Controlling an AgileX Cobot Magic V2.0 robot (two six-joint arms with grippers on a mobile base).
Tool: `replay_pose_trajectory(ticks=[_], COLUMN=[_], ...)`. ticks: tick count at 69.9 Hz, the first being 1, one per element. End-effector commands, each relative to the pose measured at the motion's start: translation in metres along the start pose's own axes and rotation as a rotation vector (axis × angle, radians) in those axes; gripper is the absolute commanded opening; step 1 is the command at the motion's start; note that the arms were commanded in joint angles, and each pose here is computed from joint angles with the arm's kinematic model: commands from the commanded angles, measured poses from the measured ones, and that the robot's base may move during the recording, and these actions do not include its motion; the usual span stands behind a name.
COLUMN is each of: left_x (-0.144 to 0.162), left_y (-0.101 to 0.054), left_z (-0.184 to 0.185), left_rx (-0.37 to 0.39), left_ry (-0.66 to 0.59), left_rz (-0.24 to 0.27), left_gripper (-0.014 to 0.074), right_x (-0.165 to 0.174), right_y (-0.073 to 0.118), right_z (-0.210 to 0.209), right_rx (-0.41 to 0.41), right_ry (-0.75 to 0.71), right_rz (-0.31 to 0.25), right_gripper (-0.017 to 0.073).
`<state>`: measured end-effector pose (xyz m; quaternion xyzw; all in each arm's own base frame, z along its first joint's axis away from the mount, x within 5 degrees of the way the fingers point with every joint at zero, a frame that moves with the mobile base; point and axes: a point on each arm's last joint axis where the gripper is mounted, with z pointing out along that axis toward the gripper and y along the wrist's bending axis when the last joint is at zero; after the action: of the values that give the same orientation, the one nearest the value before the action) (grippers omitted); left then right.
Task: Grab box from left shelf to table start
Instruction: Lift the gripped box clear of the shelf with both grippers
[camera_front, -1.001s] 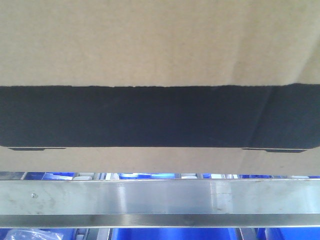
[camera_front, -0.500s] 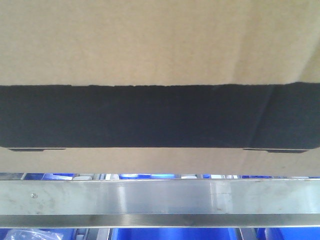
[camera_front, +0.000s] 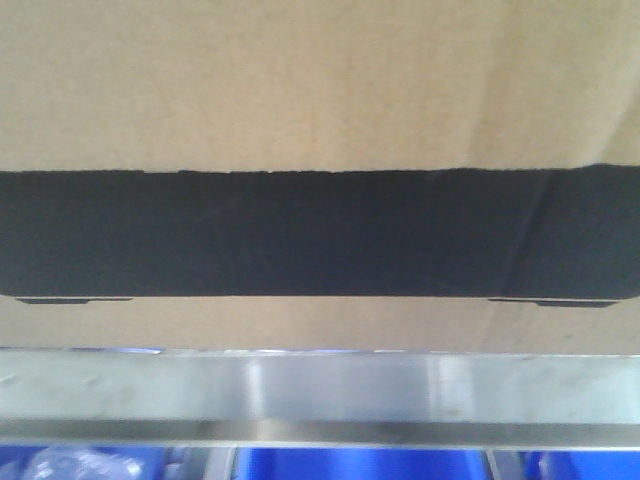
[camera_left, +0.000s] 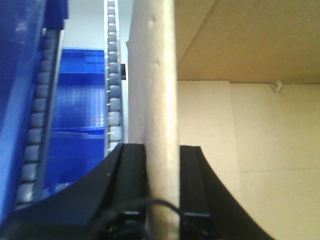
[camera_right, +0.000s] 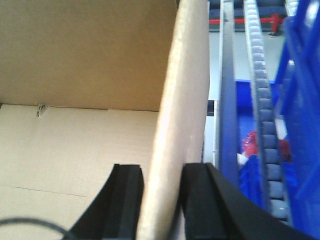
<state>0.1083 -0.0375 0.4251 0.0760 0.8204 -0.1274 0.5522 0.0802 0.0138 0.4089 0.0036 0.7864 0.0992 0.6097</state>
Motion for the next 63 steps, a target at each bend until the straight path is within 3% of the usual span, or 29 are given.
replay_pose_trajectory(ticks=[1, 63], left_x=[-0.0193, -0.0193], left_y=[-0.008, -0.008], left_z=[-0.0137, -0.0137], left_rx=[0.09, 0.09], left_ry=[-0.159, -0.159], left_rz=[-0.058, -0.058], left_gripper=[-0.0104, -0.0104], right_x=[-0.0264, -0.0264], right_y=[-0.001, -0.001], right_z=[-0.0069, -0.0069], right_rx=[0.03, 0.03], right_ry=[-0.224, -0.224], right_rz=[-0.016, -0.016], right_gripper=[0.0057, 0.0057])
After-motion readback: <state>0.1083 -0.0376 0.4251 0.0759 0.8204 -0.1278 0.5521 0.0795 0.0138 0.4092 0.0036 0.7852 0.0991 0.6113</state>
